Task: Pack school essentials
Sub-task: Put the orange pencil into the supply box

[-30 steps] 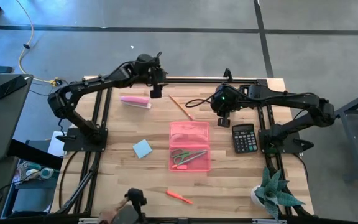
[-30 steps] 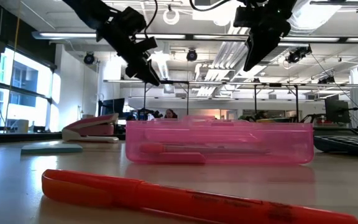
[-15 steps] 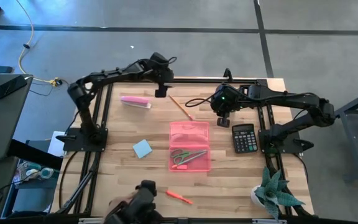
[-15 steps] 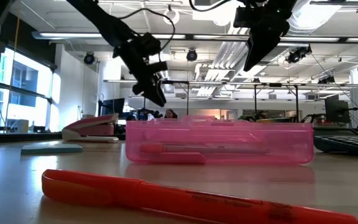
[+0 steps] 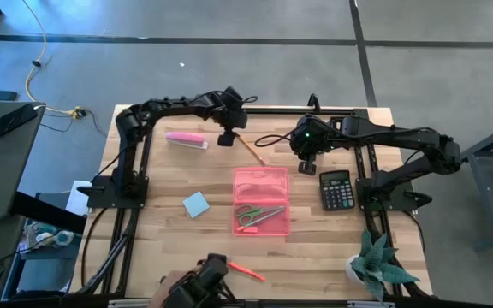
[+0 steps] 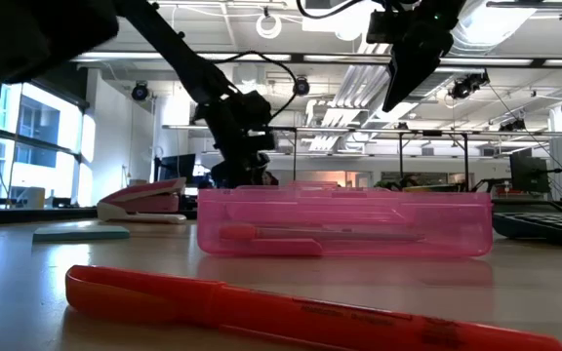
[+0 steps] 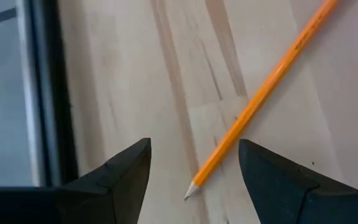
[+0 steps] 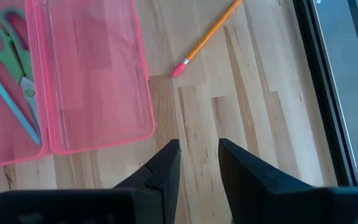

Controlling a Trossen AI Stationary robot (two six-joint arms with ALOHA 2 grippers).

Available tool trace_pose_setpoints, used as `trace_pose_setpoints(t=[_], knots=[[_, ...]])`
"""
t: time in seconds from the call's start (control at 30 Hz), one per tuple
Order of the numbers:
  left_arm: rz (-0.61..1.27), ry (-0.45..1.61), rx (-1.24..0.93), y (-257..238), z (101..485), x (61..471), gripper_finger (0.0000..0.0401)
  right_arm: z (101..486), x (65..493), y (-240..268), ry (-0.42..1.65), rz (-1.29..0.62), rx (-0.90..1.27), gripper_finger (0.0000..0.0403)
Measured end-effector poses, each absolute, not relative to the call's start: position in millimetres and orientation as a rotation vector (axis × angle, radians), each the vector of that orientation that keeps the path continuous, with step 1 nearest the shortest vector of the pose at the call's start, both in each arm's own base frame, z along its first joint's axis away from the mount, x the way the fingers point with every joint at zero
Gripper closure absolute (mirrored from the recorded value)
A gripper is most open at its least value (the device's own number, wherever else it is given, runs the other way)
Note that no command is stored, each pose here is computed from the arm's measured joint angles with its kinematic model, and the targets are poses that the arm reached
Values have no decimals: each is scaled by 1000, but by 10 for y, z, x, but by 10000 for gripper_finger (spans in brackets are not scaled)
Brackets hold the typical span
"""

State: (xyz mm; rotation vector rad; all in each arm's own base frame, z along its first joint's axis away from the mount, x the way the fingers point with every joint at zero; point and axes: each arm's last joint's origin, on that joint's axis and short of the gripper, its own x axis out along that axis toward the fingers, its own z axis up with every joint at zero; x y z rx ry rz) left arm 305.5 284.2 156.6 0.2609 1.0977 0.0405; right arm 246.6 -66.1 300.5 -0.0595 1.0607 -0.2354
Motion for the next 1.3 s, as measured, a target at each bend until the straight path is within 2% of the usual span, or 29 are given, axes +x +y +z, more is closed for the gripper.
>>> trace_pose_setpoints(t=[0.47, 0.93, 1.3], knots=[[-10, 1149, 199, 2869, 1243, 3072, 177, 3005, 2466, -661, 1060, -236, -59, 301], [-45, 1205, 133, 2843, 1223, 3021, 267, 3005, 2467, -661, 1060, -235, -61, 301], [-40, 1286, 57, 2730, 1203, 3022, 306, 3004, 2467, -661, 1061, -236, -59, 301]])
